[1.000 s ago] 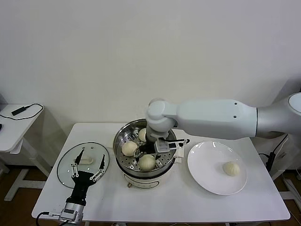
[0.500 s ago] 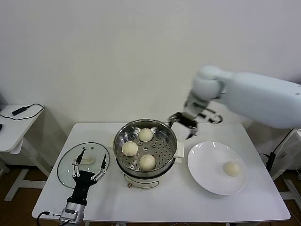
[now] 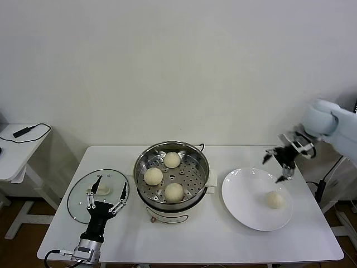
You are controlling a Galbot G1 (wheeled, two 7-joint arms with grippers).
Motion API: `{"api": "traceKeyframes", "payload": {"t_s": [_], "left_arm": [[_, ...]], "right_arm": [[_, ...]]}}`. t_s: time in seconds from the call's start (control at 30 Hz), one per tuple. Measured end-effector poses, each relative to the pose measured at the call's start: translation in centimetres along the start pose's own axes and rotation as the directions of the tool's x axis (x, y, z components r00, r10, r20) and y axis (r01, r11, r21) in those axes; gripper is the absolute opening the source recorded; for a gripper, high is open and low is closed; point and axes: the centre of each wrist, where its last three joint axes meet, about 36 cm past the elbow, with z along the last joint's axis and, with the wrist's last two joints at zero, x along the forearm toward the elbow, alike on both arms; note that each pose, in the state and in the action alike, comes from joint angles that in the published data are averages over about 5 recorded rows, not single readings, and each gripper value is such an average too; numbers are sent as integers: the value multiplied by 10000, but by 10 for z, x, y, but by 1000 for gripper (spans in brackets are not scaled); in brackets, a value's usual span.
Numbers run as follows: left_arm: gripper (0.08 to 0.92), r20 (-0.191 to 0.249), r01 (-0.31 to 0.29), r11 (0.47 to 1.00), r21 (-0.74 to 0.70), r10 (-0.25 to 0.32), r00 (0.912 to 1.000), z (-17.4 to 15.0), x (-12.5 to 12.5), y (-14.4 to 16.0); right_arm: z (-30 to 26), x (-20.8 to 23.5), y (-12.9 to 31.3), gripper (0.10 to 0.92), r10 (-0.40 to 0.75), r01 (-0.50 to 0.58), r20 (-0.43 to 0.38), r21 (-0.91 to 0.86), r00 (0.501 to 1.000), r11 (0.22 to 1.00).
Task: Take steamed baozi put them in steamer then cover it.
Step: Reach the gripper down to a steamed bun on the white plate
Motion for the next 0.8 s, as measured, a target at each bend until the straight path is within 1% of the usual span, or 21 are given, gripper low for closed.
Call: {"api": "traceKeyframes", "payload": {"t_s": [0.3, 0.8], "left_arm": [[823, -2, 61, 10000, -72, -61, 10000, 0, 1, 4], [823, -33, 183, 9998, -58, -183, 9998, 2, 1, 6]], "right_arm": [[34, -49, 24, 823, -98, 78, -164, -1150, 9998, 9933], [43, -100, 33, 823, 70, -104, -204, -1749, 9998, 9845]]}}
